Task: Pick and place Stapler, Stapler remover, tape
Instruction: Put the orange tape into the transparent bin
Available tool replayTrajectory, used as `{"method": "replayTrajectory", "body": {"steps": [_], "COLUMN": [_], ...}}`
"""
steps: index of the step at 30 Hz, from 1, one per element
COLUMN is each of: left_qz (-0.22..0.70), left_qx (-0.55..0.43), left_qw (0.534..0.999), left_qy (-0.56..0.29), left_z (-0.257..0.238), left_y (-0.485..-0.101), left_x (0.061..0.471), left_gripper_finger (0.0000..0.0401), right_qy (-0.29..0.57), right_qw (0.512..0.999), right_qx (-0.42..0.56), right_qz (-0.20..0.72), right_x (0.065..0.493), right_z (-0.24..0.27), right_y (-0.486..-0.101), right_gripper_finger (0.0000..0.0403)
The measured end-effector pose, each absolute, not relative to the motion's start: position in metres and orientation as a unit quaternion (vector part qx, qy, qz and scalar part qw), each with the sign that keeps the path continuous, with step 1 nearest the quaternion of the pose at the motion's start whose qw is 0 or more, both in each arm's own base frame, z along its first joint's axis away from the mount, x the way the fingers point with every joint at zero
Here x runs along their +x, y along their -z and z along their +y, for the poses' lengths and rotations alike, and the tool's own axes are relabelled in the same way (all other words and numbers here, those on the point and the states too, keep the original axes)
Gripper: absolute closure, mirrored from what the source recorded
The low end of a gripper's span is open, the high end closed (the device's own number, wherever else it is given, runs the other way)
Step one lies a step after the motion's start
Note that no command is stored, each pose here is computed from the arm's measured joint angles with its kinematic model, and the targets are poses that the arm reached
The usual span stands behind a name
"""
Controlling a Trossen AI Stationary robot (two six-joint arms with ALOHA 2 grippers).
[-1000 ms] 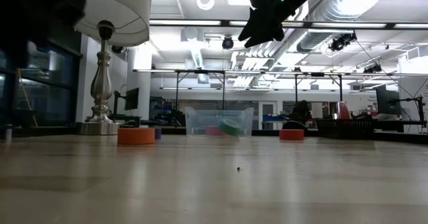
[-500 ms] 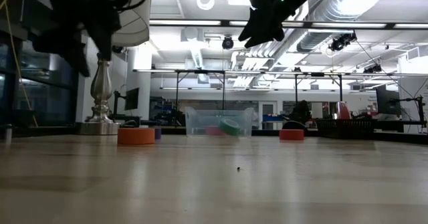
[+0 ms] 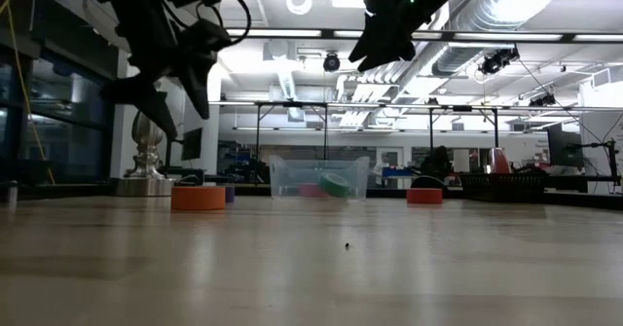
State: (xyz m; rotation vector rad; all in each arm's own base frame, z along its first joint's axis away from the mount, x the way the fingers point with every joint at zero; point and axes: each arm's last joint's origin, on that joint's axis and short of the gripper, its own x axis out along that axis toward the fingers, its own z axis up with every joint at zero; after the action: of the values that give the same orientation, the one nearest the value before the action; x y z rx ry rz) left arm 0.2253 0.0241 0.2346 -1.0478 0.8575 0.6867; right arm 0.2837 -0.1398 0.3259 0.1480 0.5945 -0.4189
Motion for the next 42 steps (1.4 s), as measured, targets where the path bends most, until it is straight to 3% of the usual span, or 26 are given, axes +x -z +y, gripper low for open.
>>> {"method": "replayTrajectory", "body": {"steps": [29,42], "left_qz": [0.361,0.367], "left_qx": [-0.457,-0.494], "left_qw": [0.734,0.707], "left_qy": [-0.349,-0.35], "left_z": [0.043,0.077], "left_y": [-0.218,-0.206], "left_x": [0.245,0.246], "left_gripper_finger": [0.0142,0.0142], "right_qy": [0.217,0.217], "right_qw": [0.927,0.927], "right_qx": [0.066,0.067], "right_qz": [0.299,0.299], "right_x": [0.283,0.283], "right_z": [-0.14,-0.14], "right_y": [-0.325,-0.325], "right_gripper_finger": [0.0164,0.0164]}}
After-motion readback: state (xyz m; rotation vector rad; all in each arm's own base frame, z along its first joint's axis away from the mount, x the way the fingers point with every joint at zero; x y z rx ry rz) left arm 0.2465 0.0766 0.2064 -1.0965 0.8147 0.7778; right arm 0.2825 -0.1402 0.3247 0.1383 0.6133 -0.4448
